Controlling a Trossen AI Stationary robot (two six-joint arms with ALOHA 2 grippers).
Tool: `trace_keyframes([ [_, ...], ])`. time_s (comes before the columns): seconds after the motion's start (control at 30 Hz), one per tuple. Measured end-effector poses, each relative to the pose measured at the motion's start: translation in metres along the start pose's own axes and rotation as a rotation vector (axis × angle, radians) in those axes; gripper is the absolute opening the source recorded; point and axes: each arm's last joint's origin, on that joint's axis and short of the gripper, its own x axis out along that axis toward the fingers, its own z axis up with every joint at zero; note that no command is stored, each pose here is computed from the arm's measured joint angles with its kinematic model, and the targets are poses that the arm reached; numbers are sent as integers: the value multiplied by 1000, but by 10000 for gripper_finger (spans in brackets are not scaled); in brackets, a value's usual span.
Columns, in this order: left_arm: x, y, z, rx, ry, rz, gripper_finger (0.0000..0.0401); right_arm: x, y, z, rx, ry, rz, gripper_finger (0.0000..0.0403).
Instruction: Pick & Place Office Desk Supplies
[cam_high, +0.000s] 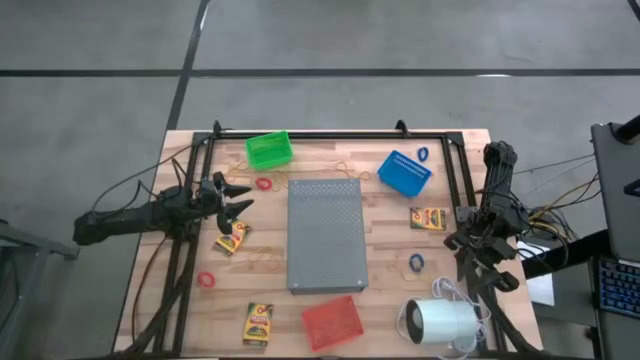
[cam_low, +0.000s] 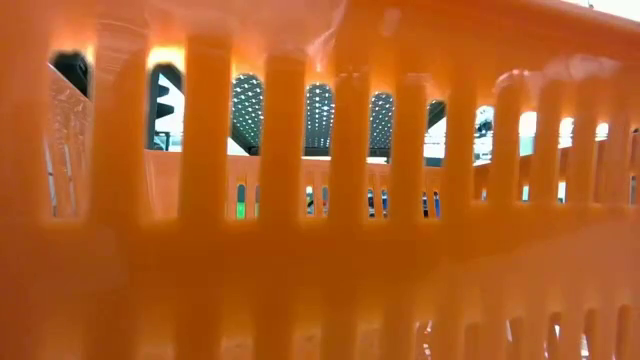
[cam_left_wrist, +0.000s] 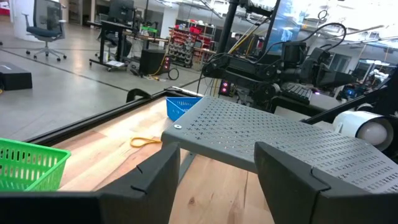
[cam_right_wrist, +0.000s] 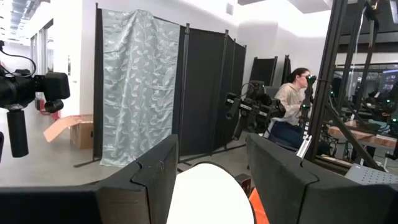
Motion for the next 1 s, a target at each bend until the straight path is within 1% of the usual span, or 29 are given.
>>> trace_keyframes([
  [0.5, 0, 0, 0, 0, 0, 0, 212, 0, 0, 0, 0, 0, 0, 187],
  [0.67, 0, 0, 0, 0, 0, 0, 212, 0, 0, 0, -30, -4, 0, 187],
  [0.93, 0, 0, 0, 0, 0, 0, 212, 0, 0, 0, -30, -4, -1, 187],
  [1.0, 0, 0, 0, 0, 0, 0, 212, 0, 0, 0, -13, -4, 0, 187],
])
